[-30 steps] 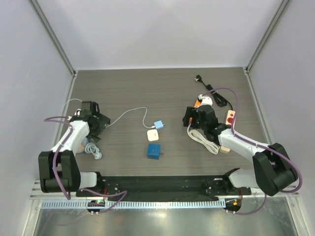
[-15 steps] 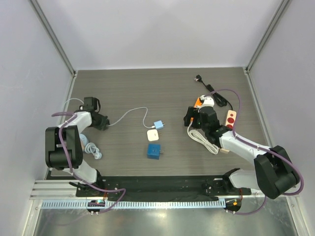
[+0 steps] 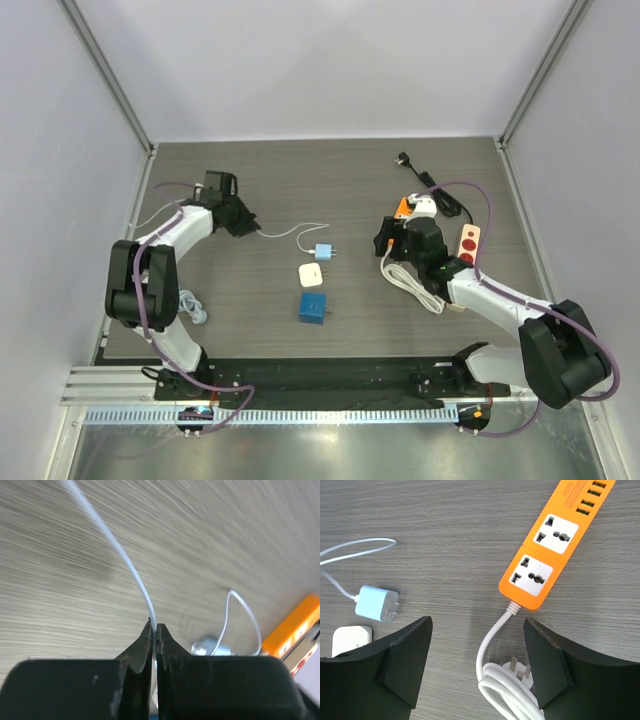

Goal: Pull the plug off the socket

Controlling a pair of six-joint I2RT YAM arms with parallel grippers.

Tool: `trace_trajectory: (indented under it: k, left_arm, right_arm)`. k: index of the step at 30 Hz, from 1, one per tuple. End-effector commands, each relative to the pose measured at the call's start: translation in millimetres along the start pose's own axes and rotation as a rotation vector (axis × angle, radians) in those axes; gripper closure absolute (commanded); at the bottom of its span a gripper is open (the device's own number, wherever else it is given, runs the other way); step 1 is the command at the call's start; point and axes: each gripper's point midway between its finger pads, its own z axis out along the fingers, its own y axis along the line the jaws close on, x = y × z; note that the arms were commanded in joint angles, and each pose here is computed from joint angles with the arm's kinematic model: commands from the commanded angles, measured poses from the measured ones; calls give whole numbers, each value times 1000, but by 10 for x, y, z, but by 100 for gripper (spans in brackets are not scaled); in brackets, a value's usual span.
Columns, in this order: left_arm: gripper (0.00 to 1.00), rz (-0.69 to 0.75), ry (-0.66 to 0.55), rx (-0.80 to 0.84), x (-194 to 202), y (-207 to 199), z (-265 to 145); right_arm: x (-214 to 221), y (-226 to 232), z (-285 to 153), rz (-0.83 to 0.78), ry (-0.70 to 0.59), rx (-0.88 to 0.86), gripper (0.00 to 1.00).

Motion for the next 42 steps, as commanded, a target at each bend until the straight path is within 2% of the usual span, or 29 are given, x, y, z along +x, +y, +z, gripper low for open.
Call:
trace_trajectory:
  k: [1,4,8,12,16,19,22,24,27,28,30,31,34,36,39,40,42]
  left_arm:
    - [100,181,6,125,99,-412,-44]
    - [100,298,48,143,358,-641,-20]
    - [100,421,78,227,572,-1170,19]
    - [100,476,116,305,737,-1561,158]
    - [99,505,167,350,933,-1837,236]
    - [84,473,165,308,1032,-1718,301]
    - [70,463,150,266,1036,-1548,358]
    - [68,458,142,255,1029,-1503,321]
    - [57,439,114,225,957,-1419,240]
    - [48,430,114,213,939,-1391,185]
    - [41,433,58,205,827,-1392,-20]
    - [28,432,44,193,801,-1346,-100]
    - [11,429,-18,156,696,-1189,-459]
    - [11,447,-93,138,513,-1137,-745]
    - [9,465,-95,58,531,-818,-976]
    - [9,463,-117,85,521,-804,-1146]
    - [10,470,-103,107,602,-715,-1228]
  right_arm:
    - [-357,71,-90,2,-99,-11,21]
    - [-418,55,-127,4,-131,-5,21]
    - [-378,45,-90,-4,-105,6,21]
    - [-349,-21,-79,1,-137,24,21]
    - [-314,12,-48,-5,-80,20,21]
    - [-355,2,-75,7,-123,16,21]
    - [-319,-6,-69,6,-99,19,21]
    - [-327,19,-80,8,-97,6,21]
    - [-322,-27,-70,14,-119,21,21]
    - [-312,-27,-63,14,-113,22,21]
    - [-331,-9,-50,11,-100,19,21]
    - [-313,1,-63,7,-89,14,21]
    - [-338,-40,-91,16,-132,22,21]
    - [-298,-91,-33,19,-116,50,19]
    - [-235,-130,16,12,-51,94,19]
    - [-252,-134,48,9,-42,108,19]
    - [-244,-185,64,6,-30,141,19]
